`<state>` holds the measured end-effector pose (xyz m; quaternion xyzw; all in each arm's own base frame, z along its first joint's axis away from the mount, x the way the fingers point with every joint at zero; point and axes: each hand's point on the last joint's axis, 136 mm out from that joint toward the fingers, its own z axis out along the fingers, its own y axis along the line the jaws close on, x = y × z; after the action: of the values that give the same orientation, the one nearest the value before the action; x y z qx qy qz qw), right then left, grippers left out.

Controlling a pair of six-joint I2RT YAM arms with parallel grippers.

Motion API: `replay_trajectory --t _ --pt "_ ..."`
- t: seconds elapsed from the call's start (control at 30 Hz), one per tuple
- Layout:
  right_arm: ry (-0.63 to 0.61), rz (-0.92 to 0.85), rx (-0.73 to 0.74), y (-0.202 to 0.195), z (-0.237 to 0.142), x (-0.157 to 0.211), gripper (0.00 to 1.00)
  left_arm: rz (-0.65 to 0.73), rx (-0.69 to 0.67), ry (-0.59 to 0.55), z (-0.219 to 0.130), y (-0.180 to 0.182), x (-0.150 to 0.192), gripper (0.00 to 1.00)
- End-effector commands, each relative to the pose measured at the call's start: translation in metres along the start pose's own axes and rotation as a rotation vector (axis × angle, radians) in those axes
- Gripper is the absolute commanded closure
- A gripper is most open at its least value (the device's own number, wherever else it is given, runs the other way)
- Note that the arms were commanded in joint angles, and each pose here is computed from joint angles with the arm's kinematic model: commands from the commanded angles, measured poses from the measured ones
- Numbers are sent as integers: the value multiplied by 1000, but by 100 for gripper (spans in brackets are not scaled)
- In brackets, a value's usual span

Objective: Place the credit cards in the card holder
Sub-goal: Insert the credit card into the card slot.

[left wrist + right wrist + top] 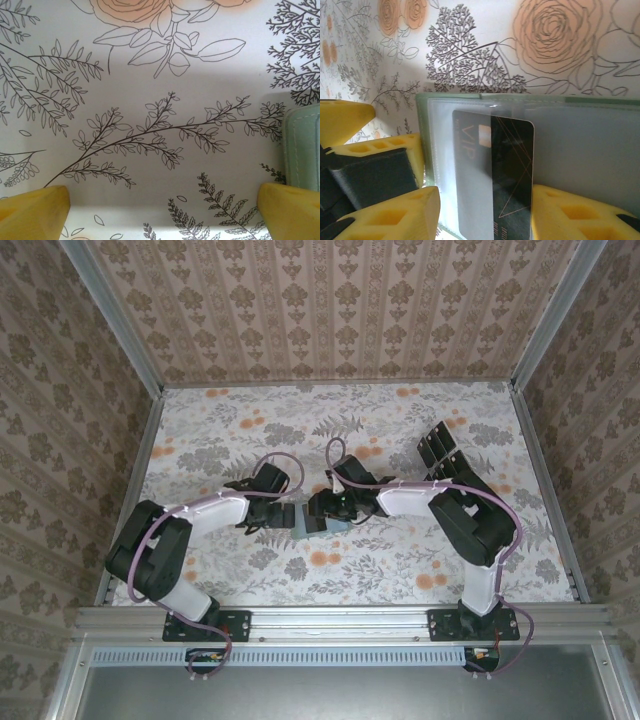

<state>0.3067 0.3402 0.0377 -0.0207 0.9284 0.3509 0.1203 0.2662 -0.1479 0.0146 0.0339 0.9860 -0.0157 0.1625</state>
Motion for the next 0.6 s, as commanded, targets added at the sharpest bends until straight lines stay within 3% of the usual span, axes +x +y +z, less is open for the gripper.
replay_trajectory --t 0.0,0.33,0.57 --pt "51 -4 -24 11 8 10 50 -12 41 -24 10 -11 -11 0" --pt "68 11 -96 32 13 17 51 -14 41 -32 10 -9 -14 0" --pt "24 -36 -50 32 -7 11 45 -42 50 -60 -2 -3 -22 0"
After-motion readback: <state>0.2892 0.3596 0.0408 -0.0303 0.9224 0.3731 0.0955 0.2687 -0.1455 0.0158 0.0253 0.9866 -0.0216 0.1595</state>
